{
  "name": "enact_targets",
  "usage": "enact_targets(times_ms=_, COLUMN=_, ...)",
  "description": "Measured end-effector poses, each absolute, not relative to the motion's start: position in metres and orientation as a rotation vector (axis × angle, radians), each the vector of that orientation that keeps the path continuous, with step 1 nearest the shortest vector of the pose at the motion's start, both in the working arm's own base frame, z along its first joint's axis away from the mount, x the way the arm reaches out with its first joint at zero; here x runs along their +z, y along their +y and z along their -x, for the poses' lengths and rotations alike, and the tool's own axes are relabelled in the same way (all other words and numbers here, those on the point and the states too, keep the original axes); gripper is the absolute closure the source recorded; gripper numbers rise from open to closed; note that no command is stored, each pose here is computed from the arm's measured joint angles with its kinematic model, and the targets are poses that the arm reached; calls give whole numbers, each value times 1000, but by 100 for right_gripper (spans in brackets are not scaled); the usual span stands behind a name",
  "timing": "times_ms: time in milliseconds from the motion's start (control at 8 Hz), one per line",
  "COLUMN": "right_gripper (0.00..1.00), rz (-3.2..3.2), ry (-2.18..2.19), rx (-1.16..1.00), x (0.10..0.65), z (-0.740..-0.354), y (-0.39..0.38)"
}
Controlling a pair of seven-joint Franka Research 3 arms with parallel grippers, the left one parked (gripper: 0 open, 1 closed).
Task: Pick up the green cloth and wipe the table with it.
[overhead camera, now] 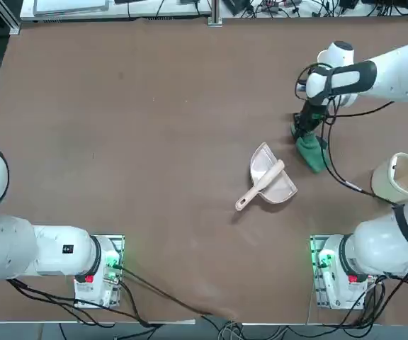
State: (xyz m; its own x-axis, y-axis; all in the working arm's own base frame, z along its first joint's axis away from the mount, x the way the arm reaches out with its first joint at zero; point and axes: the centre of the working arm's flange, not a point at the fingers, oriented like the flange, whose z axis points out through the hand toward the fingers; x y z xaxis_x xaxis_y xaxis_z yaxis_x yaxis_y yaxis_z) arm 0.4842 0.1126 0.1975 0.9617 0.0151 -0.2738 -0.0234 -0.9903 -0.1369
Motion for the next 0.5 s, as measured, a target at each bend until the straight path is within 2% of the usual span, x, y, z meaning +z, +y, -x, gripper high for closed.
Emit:
enact_targets(times_ms=250, right_gripper=95, rz=2974, ry=-17, rx=393, x=204, z=-493, y=112)
enact_targets(times_ms=500, right_gripper=95, rz=2962, ry=-141, rx=382, x=200, z=-500, y=51)
